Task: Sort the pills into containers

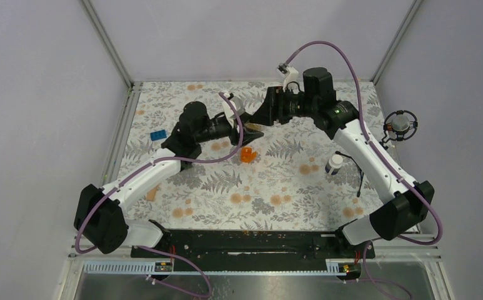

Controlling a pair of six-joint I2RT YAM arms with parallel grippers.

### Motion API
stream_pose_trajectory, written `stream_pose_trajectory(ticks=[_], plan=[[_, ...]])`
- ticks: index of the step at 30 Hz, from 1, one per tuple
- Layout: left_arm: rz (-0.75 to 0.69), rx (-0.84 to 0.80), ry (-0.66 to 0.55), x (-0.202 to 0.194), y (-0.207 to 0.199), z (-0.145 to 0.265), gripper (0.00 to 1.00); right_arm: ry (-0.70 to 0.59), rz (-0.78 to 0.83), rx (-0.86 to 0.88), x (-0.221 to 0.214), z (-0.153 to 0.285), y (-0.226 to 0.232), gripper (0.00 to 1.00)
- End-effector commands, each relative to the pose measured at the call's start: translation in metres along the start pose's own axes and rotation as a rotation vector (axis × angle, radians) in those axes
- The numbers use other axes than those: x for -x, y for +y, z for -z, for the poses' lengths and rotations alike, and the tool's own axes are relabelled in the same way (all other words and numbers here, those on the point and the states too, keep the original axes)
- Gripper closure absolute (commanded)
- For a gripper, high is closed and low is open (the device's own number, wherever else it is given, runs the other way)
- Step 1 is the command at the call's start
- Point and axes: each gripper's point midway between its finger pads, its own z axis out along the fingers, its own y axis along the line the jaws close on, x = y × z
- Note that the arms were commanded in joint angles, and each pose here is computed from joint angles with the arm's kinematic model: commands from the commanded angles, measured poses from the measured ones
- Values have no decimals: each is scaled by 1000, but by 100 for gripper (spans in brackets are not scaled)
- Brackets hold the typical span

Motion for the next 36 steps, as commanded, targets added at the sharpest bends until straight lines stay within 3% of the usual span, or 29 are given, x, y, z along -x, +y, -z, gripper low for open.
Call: stream_pose_trajectory(ticks=[1,5,9,10,11,16,20,26,28,33,36], plan=[[-61,14,-100,29,4,-2,76,36,32,-5,-5,-1,10,35],[-45,50,-112,28,9,-2,56,39,13,-67,-1,-2,2,70],[-20,130,-123,25,21,1,21,-43,31,-276,14,10,-29,75],[-17,151,-122,23,25,1,5,-64,48,-332,18,14,-38,75],[-16,174,-122,22,28,2,2,-80,60,-384,21,18,-47,75],[33,340,-159,21,47,20,1,-91,75,-661,16,27,-114,71],[99,488,-209,19,63,38,1,-33,28,-826,-19,24,-181,70],[244,717,-450,26,85,87,1,-25,14,-964,-47,21,-251,69],[322,770,-478,23,94,97,1,-16,1,-974,-59,14,-263,69],[409,825,-258,-4,108,94,1,3,-38,-1008,-84,5,-285,65],[497,821,-156,-25,114,89,1,26,-42,-1032,-90,3,-292,52]])
